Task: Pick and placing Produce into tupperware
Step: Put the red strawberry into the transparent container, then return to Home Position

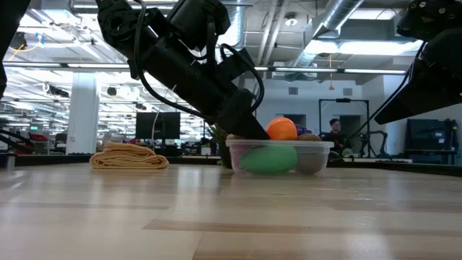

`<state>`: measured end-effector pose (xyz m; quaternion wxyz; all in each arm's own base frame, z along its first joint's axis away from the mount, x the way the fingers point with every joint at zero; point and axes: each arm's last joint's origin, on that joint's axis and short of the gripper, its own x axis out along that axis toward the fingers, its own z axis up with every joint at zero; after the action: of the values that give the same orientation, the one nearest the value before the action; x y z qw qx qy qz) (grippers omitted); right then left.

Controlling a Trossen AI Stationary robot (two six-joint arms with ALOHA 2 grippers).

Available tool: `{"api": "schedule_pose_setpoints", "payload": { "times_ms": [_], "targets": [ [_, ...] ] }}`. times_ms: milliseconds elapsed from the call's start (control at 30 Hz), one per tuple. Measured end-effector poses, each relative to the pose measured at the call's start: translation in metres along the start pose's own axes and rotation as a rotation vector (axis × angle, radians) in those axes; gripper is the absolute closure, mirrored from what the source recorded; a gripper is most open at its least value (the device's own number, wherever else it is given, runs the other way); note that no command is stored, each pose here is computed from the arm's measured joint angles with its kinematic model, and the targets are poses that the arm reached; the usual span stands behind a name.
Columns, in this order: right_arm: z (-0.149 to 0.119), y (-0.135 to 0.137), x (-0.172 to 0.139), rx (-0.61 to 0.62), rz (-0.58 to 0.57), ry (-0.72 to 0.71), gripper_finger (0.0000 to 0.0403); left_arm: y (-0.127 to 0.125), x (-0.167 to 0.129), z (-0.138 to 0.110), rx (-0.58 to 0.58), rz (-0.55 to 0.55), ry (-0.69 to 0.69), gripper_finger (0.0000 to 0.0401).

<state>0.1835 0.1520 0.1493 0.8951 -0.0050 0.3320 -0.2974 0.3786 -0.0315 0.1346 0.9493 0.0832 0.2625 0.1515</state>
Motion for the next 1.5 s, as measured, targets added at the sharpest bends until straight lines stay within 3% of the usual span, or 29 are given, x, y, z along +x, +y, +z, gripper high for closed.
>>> {"api": "schedule_pose_setpoints", "payload": {
  "times_ms": [700, 1133, 1300, 1500],
  "targets": [
    [0.000, 0.000, 0.000, 0.000, 0.000, 0.000, 0.0152, -0.014, -0.009, 0.008, 0.101, 0.093, -0.072, 0.0236],
    [0.000, 0.000, 0.000, 0.000, 0.000, 0.001, 0.0152, -0.022, -0.056, 0.049, 0.182, 0.127, -0.219, 0.0236],
    [0.000, 0.000, 0.000, -0.043, -0.002, -0.003, 0.0152, -0.030, -0.080, 0.061, 0.292, 0.131, -0.262, 0.0236],
    [0.003, 0.003, 0.000, -0.114, -0.007, -0.074, 0.0152, -0.034, -0.100, 0.066, 0.471, 0.286, -0.219, 0.0236]
  ]
}}
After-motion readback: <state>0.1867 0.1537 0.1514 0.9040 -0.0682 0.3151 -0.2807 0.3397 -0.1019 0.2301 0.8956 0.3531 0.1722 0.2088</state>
